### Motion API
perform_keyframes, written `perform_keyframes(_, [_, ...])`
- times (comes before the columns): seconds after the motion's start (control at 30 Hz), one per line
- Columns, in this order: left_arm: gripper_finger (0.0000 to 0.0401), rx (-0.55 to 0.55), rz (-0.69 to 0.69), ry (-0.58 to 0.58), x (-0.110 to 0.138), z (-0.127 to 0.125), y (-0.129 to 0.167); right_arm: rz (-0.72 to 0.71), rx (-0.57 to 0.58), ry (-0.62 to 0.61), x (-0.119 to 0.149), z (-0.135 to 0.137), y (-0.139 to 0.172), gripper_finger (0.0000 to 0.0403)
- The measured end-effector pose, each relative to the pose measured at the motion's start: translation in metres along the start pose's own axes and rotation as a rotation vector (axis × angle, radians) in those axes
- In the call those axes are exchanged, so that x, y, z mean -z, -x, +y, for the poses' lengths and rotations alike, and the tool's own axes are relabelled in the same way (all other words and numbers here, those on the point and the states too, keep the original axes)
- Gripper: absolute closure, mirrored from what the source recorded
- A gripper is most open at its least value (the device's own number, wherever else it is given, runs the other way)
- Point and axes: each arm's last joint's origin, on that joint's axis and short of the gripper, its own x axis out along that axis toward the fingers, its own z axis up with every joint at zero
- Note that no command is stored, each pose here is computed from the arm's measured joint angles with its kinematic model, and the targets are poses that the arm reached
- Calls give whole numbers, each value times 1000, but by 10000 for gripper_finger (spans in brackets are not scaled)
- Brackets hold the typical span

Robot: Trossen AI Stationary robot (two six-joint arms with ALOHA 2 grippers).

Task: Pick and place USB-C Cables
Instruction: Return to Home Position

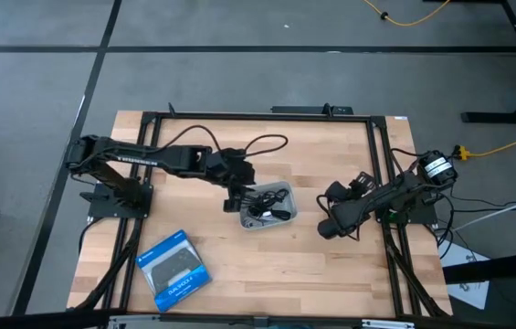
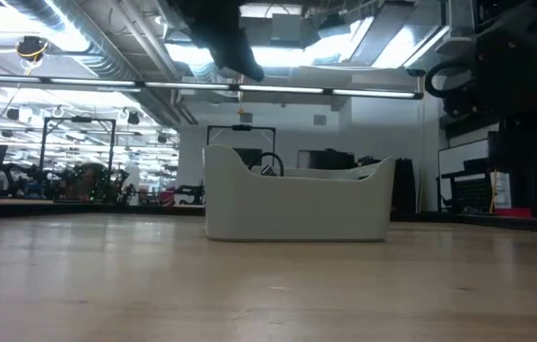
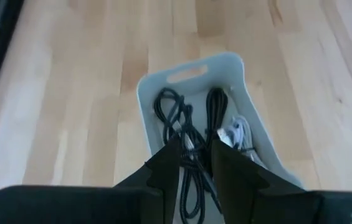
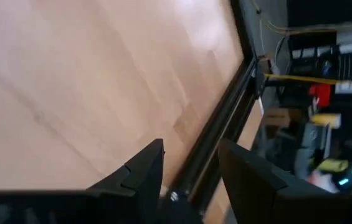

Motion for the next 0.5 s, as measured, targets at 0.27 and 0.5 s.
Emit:
perform_keyframes(0.27, [315,-14,-70,-68,-9,6,3,-138,2,14,0,4,4,244])
perform_keyframes(0.5, [315,167,41,98,17,33,-5,-470,-28,-25,6,17,19,244])
